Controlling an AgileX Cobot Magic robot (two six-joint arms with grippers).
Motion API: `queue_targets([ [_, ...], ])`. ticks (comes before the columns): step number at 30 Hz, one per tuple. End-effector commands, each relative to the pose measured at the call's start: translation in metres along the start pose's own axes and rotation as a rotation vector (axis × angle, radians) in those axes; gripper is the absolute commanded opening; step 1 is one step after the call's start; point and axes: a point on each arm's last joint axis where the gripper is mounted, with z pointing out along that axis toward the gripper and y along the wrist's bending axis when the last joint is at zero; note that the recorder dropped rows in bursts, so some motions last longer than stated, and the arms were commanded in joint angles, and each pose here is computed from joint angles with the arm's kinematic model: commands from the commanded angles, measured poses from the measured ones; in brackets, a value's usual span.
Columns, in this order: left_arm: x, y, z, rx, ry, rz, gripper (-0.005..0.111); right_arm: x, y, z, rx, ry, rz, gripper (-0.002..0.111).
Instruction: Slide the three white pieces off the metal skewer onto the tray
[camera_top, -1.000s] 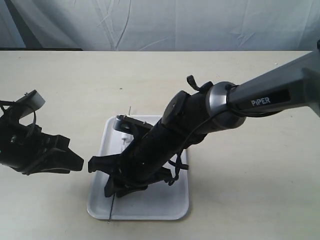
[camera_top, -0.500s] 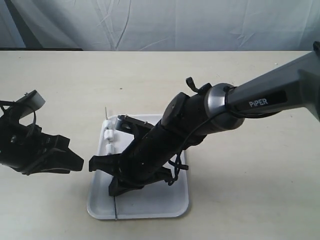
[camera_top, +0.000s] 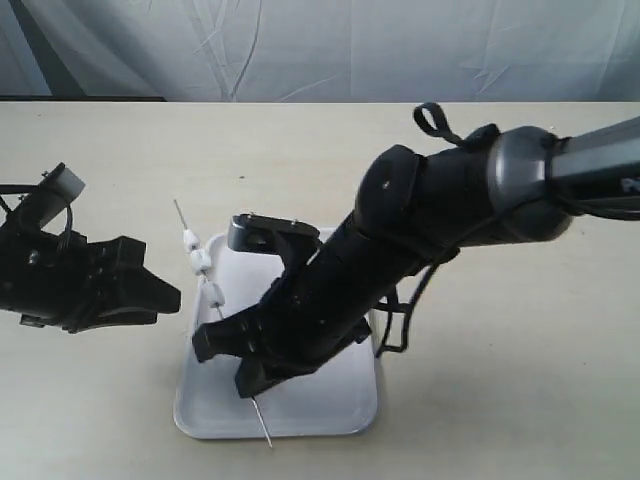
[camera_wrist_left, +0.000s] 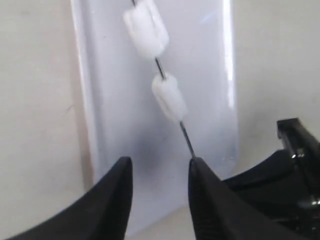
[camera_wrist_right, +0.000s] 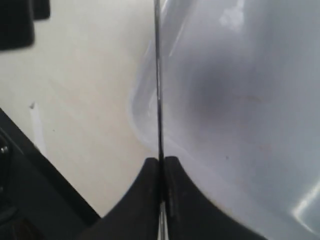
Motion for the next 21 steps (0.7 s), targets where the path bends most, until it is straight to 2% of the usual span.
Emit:
queue_targets([
  [1,-0.004,-0.012,0.000,0.137,-0.046,-0.116,0.037,0.029,-0.005,-0.018,0.030,0.011,-0.023,-0.001],
  [7,-0.010,-0.021,-0.001,0.243,-0.087,-0.215,0.037,0.059,-0.005,-0.042,0.045,-0.018,-0.059,-0.001],
  [13,-0.008,-0.028,0.005,0.239,-0.083,-0.209,0.037,0.069,0.001,-0.059,0.033,-0.076,-0.081,-0.001],
  [17,-0.009,-0.035,0.007,0.281,-0.105,-0.241,0.037,0.070,0.004,-0.062,0.015,-0.075,-0.077,-0.001],
  [21,-0.010,-0.034,0.008,0.266,-0.123,-0.235,0.037,0.071,0.006,-0.063,-0.006,-0.076,-0.059,-0.001],
])
